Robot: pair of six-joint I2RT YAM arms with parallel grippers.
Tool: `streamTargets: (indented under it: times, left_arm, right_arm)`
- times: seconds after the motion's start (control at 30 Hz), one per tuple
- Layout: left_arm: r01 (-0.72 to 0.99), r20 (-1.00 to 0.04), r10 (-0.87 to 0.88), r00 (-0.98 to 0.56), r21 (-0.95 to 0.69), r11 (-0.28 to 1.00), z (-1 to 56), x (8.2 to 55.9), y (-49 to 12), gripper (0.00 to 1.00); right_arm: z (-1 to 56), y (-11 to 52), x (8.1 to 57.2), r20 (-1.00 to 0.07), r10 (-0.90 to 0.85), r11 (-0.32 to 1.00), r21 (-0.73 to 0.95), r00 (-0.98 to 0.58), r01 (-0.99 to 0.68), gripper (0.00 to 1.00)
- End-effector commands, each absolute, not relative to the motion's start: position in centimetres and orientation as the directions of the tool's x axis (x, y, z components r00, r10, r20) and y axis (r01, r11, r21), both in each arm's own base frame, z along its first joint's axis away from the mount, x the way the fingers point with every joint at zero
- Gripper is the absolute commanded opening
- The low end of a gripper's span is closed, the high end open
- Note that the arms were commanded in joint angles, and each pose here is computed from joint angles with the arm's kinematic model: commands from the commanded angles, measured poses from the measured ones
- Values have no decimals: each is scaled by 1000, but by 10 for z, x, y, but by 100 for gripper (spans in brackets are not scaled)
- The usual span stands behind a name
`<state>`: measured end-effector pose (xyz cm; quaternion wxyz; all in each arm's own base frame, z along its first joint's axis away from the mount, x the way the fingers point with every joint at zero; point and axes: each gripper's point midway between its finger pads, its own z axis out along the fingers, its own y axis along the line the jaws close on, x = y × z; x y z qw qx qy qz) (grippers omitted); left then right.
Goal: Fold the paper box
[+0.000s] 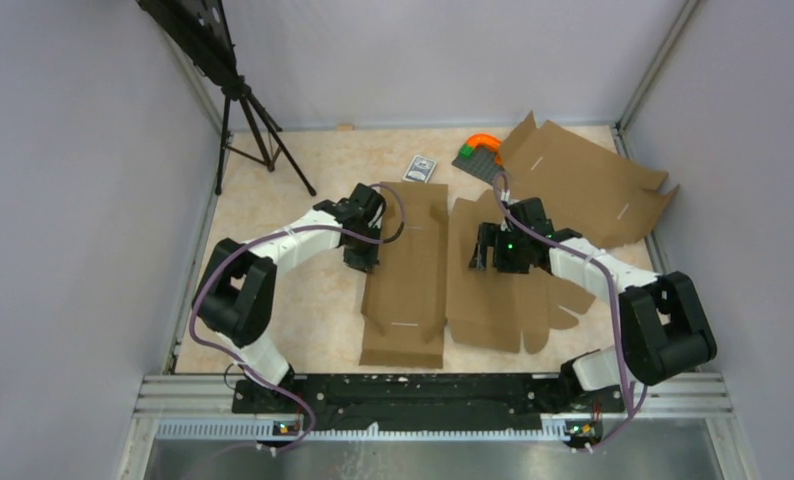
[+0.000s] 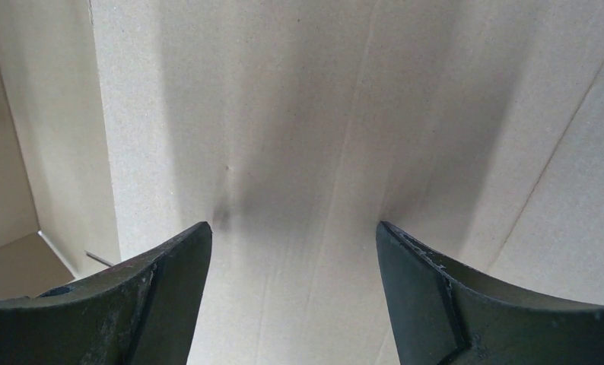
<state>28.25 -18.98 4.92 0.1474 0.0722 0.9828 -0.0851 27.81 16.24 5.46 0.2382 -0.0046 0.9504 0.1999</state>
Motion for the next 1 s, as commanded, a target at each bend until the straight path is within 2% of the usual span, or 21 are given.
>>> streamTargets:
  times: [0.0, 0.33, 0.5, 0.73, 0.8, 0.9, 0.97]
  left_arm:
    - [205, -322, 123, -939, -235, 950, 56, 286, -211, 16]
    - [214, -352, 107, -930, -280, 936, 70, 287, -214, 37]
    - [206, -354, 87, -931, -315, 927, 72, 289, -213, 41]
    - [213, -357, 87, -930, -333, 919, 75, 292, -217, 52]
    - [210, -365, 85, -927, -320, 924, 76, 293, -214, 59]
    - [213, -382, 82, -921, -315, 925, 79, 294, -213, 79]
    - [218, -394, 78, -916, -324, 921, 82, 294, -214, 87]
  right_arm:
    - [65, 184, 288, -471, 96, 878, 454, -877, -148, 78]
    - [62, 189, 288, -464, 95, 866, 475, -881, -157, 77]
    - [68, 191, 290, -473, 93, 860, 482, -876, -169, 77]
    - [77, 206, 287, -478, 64, 838, 503, -876, -213, 77]
    - [79, 208, 285, -479, 58, 836, 503, -876, -220, 77]
    - [81, 209, 282, -480, 61, 830, 512, -875, -223, 75]
    - [81, 210, 279, -476, 67, 820, 527, -877, -223, 75]
